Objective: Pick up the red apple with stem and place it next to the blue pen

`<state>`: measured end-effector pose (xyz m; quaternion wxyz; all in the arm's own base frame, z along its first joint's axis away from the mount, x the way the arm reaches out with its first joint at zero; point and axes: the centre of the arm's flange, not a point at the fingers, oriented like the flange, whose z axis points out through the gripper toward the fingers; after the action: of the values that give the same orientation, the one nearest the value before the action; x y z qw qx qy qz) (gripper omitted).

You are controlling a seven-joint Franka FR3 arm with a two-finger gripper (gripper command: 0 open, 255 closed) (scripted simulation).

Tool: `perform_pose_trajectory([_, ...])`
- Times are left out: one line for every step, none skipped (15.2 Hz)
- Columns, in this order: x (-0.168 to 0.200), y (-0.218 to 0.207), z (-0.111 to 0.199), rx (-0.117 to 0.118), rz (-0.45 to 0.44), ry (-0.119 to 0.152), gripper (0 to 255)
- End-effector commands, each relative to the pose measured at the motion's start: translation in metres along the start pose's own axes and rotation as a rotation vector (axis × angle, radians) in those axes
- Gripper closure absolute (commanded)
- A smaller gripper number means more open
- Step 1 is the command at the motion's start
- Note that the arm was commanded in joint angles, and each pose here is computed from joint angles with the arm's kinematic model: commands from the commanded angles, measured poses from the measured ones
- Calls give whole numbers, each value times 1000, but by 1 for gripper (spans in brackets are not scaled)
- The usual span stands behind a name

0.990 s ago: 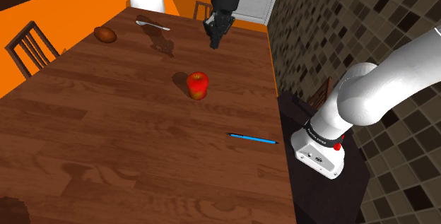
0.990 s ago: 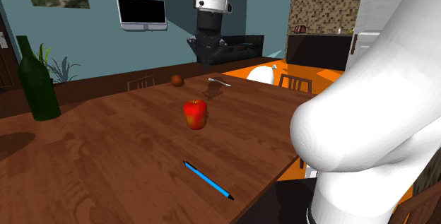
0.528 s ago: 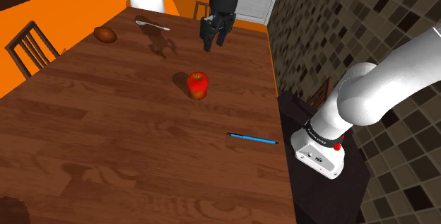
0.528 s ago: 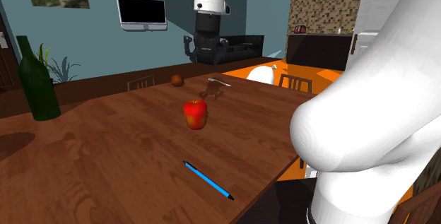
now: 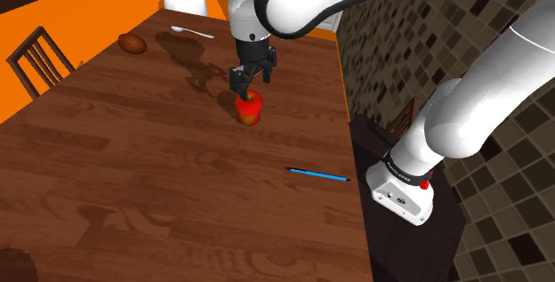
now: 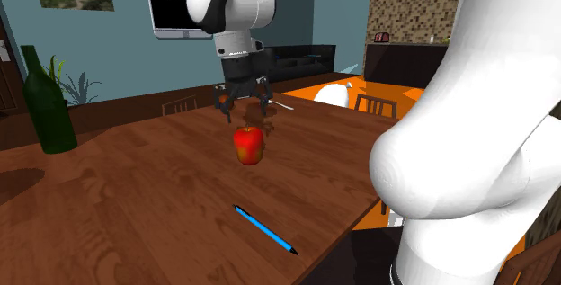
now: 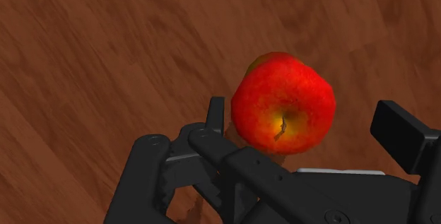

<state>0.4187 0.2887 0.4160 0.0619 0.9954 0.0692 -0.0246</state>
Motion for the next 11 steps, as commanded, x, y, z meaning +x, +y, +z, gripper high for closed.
perform_pose_trajectory([3,-12,18,-39,2,-17,0])
perform_pose_trajectory([3,-12,23,-39,2,-17,0])
perform_pose_trajectory([3,-12,29,-39,2,-17,0])
perform_pose_trajectory([3,-11,34,-39,2,-17,0])
perform_pose_trajectory([3,-11,39,-39,2,-17,0])
perform_pose_trajectory([3,-11,45,-39,2,-17,0])
perform_pose_trajectory([2,-11,50,-39,2,-17,0])
perform_pose_trajectory([2,-10,58,-39,2,-17,0])
perform_pose_trajectory([2,-10,58,-39,2,-17,0])
perform_pose_trajectory([2,-10,58,-39,2,-17,0])
perform_pose_trajectory([2,-10,58,-39,2,-17,0])
